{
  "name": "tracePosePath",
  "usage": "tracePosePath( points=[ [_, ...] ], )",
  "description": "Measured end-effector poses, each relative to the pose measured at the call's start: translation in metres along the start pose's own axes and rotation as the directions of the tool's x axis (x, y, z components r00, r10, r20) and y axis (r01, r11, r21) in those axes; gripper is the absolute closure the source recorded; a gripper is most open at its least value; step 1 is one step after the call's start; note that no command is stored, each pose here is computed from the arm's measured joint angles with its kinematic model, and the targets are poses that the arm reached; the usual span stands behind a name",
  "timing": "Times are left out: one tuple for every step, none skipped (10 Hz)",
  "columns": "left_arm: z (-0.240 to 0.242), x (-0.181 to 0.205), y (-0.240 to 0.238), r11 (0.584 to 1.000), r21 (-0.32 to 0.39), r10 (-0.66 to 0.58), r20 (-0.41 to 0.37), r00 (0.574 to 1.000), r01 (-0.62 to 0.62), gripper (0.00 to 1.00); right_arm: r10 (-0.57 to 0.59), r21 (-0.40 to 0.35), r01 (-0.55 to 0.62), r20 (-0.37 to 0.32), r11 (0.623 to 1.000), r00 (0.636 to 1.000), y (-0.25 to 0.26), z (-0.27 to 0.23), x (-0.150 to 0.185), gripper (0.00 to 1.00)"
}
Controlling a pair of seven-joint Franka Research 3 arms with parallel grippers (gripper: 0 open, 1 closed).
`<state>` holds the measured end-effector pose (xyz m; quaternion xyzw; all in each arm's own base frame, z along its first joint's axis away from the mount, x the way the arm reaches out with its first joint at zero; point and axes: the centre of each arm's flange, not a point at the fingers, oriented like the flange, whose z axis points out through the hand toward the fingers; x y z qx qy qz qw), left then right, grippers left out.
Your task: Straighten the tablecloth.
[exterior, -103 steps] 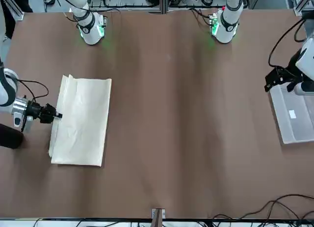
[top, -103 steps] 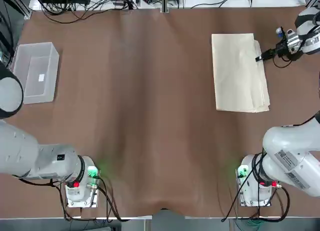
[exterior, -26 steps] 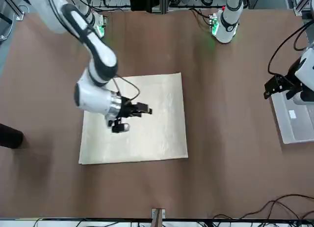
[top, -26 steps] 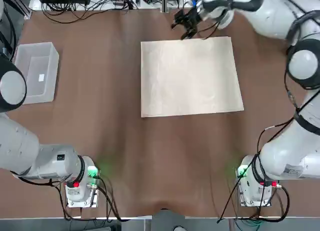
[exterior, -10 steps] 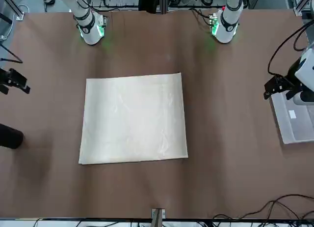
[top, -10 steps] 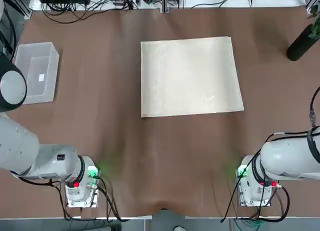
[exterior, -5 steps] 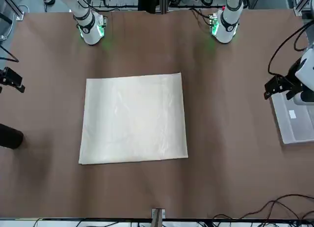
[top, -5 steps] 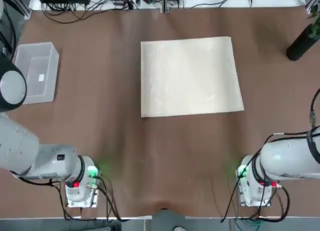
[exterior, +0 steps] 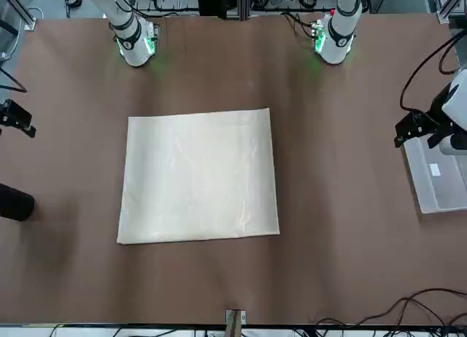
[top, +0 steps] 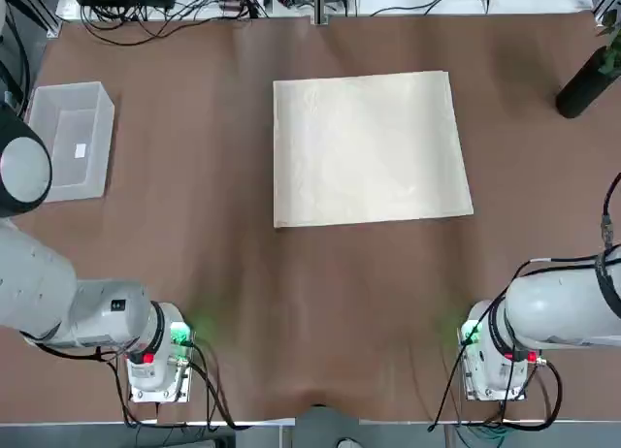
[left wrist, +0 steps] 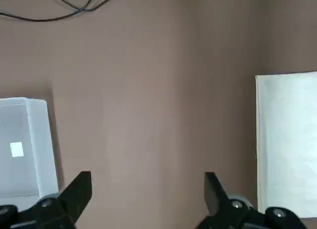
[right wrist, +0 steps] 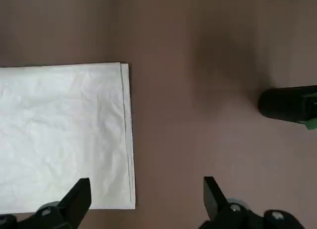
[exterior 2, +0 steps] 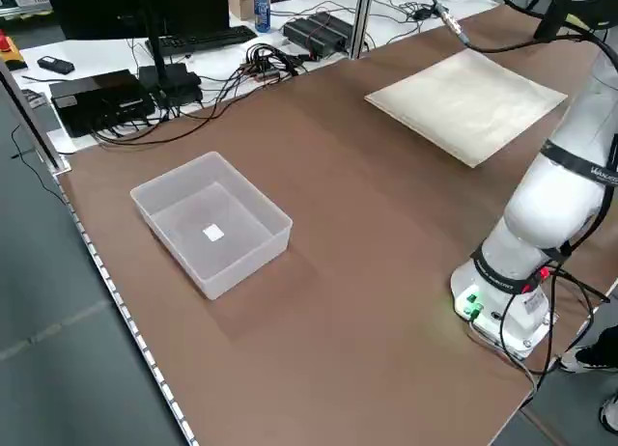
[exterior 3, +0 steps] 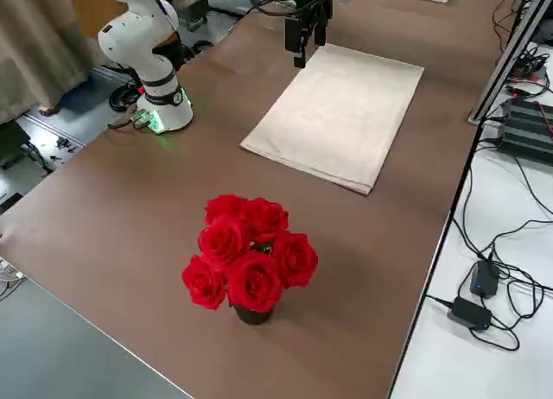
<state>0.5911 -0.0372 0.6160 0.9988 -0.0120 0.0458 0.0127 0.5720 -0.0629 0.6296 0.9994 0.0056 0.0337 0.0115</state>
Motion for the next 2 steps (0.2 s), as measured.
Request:
tracePosePath(
  points=[
    [-0.0002, 0.0000, 0.0000, 1.000, 0.000, 0.000, -0.001, 1.000, 0.000, 0.00, -0.004, 0.000, 0.004, 0.000, 1.000, 1.000, -0.0022, 0.0000, 0.0002, 0.00],
    [-0.0004, 0.0001, 0.0000, 1.000, 0.000, 0.000, -0.001, 1.000, 0.000, 0.00, -0.008, 0.001, 0.008, 0.000, 1.000, 1.000, -0.0043, -0.0001, 0.0005, 0.00]
  ],
)
